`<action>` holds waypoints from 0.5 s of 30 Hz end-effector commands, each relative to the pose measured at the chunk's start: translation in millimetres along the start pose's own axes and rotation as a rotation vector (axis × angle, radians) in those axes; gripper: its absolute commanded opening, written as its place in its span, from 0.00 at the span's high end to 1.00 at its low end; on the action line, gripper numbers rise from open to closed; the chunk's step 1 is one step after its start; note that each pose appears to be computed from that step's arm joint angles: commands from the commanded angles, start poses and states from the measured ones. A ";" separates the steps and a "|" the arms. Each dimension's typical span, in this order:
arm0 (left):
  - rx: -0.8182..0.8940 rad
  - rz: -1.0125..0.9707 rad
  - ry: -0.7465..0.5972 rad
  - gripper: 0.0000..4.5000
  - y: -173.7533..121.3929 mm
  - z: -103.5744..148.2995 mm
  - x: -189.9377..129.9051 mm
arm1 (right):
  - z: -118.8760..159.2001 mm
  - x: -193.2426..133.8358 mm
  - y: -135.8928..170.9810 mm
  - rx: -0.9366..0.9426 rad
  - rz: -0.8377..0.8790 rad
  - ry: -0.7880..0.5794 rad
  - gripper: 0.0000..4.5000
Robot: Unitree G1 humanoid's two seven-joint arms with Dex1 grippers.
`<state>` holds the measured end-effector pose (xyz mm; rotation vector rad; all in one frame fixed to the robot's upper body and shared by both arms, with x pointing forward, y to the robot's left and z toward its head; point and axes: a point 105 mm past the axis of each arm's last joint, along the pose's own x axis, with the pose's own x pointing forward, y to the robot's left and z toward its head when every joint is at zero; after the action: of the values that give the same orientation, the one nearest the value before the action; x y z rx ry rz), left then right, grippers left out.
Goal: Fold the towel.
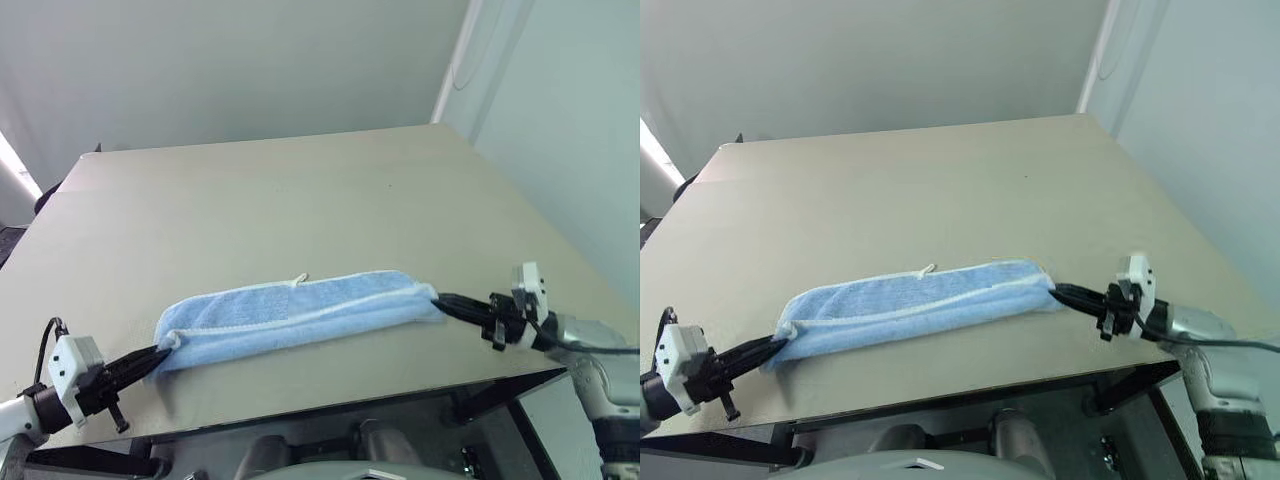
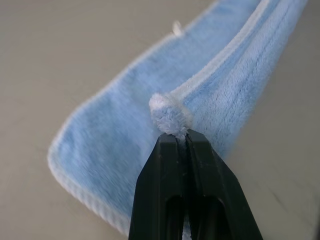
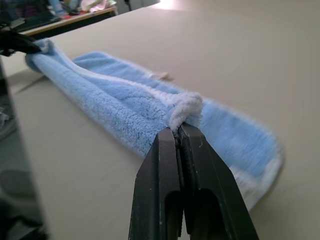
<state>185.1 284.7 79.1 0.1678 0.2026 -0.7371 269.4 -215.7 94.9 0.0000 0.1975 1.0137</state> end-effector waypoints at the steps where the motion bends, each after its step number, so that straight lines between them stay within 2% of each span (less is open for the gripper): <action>1: -0.017 0.108 -0.043 0.99 22.6 7.6 -10.1 | 6.7 3.4 -22.9 -0.004 -0.104 -0.033 1.00; 4: -0.035 0.144 -0.063 0.99 36.1 5.3 -2.8 | 5.2 15.9 -30.9 -0.020 -0.110 -0.037 1.00; 9: -0.015 0.213 0.007 0.99 58.3 -10.8 17.3 | -12.3 38.8 -51.6 -0.003 -0.190 0.019 1.00; 15: -0.011 0.245 -0.011 0.99 59.3 -14.3 28.8 | -26.1 49.5 -60.9 -0.009 -0.226 0.077 1.00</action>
<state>242.4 296.9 55.8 0.1365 0.1953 -0.5725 330.4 -194.5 39.6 -0.0303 0.3126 0.8594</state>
